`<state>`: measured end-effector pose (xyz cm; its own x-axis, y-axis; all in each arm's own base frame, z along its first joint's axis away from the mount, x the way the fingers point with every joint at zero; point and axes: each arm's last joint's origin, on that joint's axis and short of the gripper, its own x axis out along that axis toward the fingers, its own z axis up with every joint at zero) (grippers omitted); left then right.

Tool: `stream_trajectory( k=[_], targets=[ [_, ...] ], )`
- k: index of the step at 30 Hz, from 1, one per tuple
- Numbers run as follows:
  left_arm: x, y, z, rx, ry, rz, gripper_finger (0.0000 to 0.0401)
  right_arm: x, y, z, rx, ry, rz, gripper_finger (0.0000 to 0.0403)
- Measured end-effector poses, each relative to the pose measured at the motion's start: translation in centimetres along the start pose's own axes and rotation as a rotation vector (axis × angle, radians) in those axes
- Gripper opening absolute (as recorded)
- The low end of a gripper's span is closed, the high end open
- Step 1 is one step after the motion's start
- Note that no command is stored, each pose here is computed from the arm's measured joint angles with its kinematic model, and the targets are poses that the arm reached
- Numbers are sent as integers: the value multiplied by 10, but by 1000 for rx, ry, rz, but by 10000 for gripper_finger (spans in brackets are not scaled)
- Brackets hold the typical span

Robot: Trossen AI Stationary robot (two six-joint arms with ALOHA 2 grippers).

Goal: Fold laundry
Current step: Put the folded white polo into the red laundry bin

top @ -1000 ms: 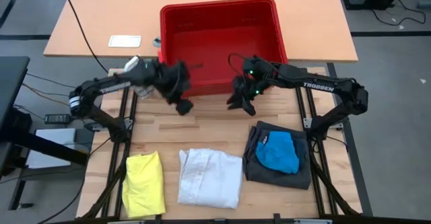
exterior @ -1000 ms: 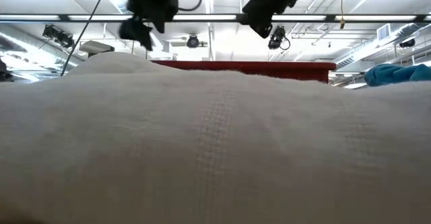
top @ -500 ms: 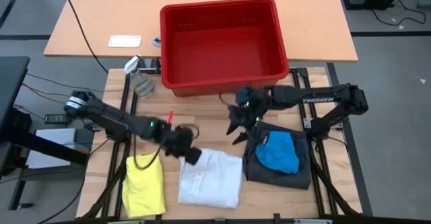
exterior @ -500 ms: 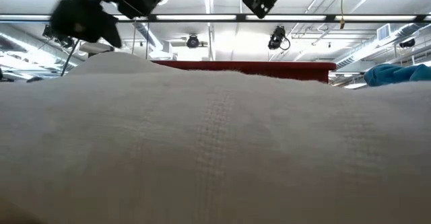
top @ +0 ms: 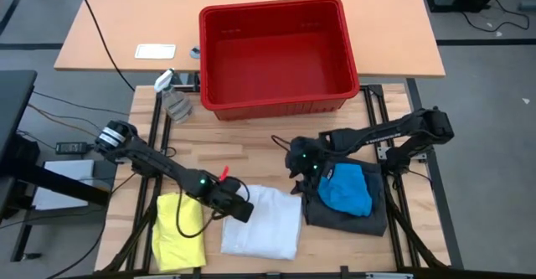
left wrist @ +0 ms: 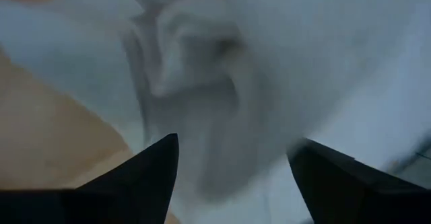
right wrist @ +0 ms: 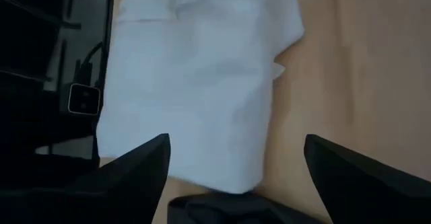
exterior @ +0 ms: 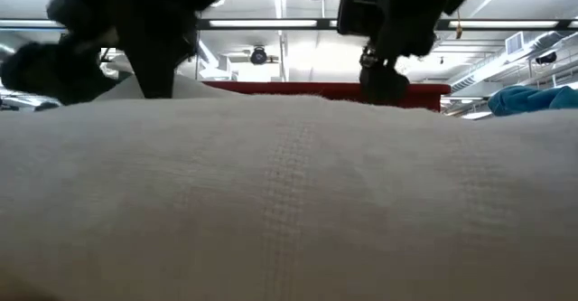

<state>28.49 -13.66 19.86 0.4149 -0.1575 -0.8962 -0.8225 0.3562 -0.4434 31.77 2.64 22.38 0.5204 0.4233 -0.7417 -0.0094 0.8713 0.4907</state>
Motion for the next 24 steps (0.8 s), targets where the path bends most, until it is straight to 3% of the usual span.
stream_trajectory(
  k=[8, 12, 16, 20, 24],
  targets=[
    [44, 8, 7, 0, -31, 126, 336, 45, -7, -26, 33, -59, 49, 344],
    [63, -5, 12, 109, -32, 8, 352, 79, -16, -31, 33, -19, 59, 343],
    [75, -14, 18, 147, -42, -96, 351, 106, -21, -34, 69, 35, 80, 343],
    [84, -18, 23, 146, -54, -153, 313, 122, -23, -38, 63, 83, 116, 327],
    [97, -25, 27, 205, -83, -245, 219, 127, -25, -41, 22, 104, 149, 260]
  ],
)
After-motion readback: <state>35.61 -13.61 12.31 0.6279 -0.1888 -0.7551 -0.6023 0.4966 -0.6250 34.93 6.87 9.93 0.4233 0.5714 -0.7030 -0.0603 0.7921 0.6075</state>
